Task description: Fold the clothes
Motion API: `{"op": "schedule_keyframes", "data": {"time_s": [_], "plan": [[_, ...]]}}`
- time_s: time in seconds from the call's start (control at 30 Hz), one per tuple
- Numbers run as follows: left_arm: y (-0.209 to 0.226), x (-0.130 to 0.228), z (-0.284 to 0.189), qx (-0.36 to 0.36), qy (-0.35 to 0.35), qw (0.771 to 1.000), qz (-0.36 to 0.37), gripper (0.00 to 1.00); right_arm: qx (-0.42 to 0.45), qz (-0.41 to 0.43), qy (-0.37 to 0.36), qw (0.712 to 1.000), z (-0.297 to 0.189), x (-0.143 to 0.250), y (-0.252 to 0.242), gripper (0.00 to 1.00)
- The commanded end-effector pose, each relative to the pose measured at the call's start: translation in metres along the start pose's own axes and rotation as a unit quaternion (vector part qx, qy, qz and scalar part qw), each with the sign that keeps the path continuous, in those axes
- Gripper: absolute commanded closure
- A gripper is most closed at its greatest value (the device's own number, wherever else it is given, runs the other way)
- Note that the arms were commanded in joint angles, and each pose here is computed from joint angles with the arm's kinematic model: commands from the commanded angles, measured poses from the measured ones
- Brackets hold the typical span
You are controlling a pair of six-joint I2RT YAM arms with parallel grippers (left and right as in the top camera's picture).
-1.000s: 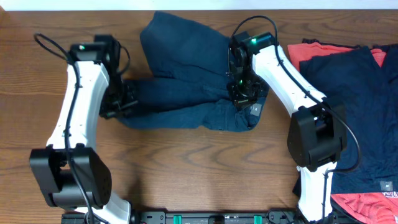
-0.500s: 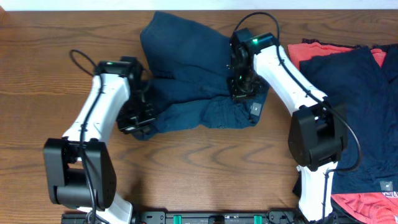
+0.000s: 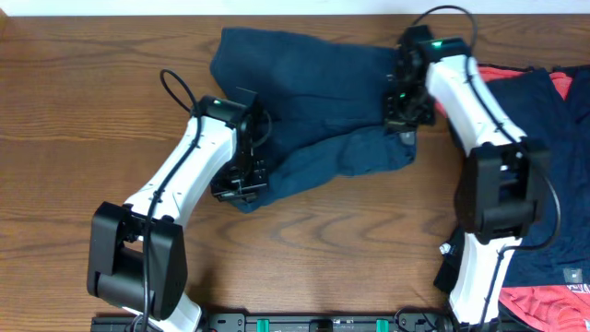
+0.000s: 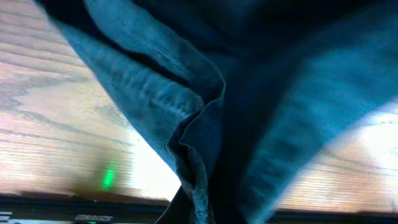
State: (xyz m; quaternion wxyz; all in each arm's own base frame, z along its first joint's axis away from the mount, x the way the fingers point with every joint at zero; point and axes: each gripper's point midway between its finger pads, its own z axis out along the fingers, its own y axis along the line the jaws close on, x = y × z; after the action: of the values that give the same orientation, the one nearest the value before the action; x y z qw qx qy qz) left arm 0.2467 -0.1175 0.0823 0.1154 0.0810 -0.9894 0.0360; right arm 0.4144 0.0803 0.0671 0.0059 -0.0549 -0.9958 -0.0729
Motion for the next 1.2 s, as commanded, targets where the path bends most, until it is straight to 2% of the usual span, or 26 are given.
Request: {"op": "schedule_keyframes", "data": {"time_s": [0.0,0.13,0.3,0.57,0.73,0.87,1.03,1.17], "plan": [[-0.010,0.006,-0.001,0.007,-0.001,1.000,-0.001,0.94,0.019,0.054,-0.035,0.998,-0.016,-0.017,-0.040,0.99],[-0.022,-0.008,-0.001,0.021,-0.036,0.999,0.009,0.94,0.007,0.038,-0.045,0.998,-0.022,-0.024,-0.054,0.99],[-0.036,-0.045,-0.008,0.047,-0.114,0.992,0.013,0.94,0.006,0.003,-0.071,0.997,-0.042,-0.023,-0.039,0.99],[-0.013,-0.074,-0.022,-0.020,-0.199,0.980,-0.002,0.94,0.054,-0.061,-0.187,0.979,-0.119,-0.017,0.000,0.99],[-0.004,-0.094,-0.064,-0.038,-0.301,0.953,-0.016,0.94,0.061,-0.079,-0.238,0.966,-0.154,-0.009,0.016,0.99],[0.000,-0.102,-0.105,-0.029,-0.375,0.926,-0.021,0.94,0.060,-0.065,-0.230,0.969,-0.154,-0.002,0.014,0.99],[0.016,-0.103,-0.142,-0.027,-0.431,0.901,-0.047,0.94,0.062,-0.049,-0.220,0.972,-0.152,0.002,0.011,0.99],[0.023,-0.096,-0.157,-0.018,-0.447,0.893,-0.054,0.94,0.062,-0.042,-0.219,0.973,-0.151,0.002,0.010,0.99]]}}
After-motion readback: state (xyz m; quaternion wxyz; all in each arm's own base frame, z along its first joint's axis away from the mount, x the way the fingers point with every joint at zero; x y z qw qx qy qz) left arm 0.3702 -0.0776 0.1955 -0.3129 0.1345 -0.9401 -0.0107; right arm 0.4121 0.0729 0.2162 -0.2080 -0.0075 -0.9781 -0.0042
